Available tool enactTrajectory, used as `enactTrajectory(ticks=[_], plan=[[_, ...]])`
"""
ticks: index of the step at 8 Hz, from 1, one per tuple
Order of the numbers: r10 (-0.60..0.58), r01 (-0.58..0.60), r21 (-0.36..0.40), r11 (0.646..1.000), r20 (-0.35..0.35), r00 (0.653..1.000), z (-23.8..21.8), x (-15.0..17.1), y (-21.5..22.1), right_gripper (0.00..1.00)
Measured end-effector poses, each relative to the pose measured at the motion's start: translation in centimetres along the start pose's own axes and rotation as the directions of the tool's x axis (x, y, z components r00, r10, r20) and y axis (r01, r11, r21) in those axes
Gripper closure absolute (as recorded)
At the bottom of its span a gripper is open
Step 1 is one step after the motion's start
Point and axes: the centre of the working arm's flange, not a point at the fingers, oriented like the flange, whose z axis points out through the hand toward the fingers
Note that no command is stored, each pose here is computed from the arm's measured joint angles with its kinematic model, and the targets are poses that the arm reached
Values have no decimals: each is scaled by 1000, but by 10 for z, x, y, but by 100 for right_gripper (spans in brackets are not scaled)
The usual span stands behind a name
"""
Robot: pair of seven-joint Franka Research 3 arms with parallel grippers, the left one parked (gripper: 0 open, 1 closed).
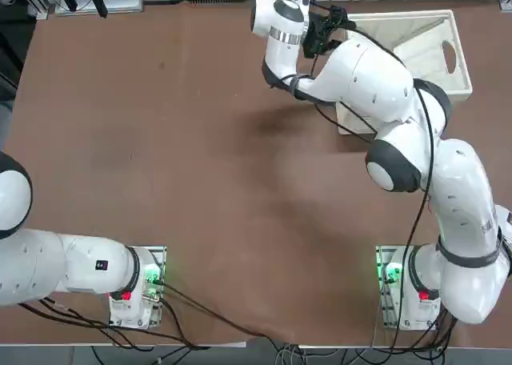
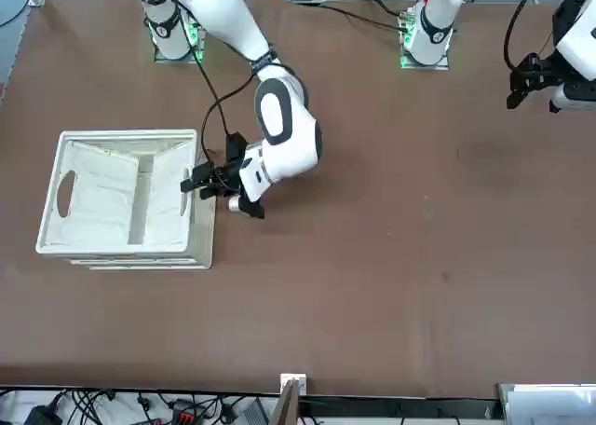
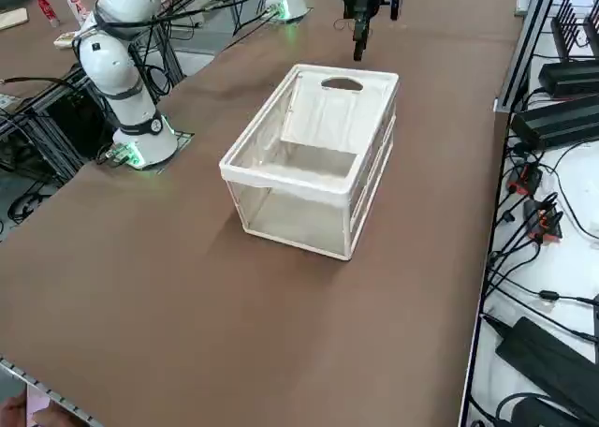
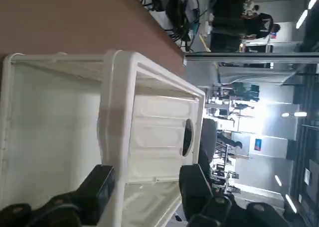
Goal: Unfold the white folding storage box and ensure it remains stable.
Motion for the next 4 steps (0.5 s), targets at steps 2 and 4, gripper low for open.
enactTrajectory(ticks=[2, 4], plan=[[-68, 66, 148, 987, 6, 998, -17, -1, 54, 22], [-126, 98, 409, 907, 42, 991, 11, 7, 150, 30]])
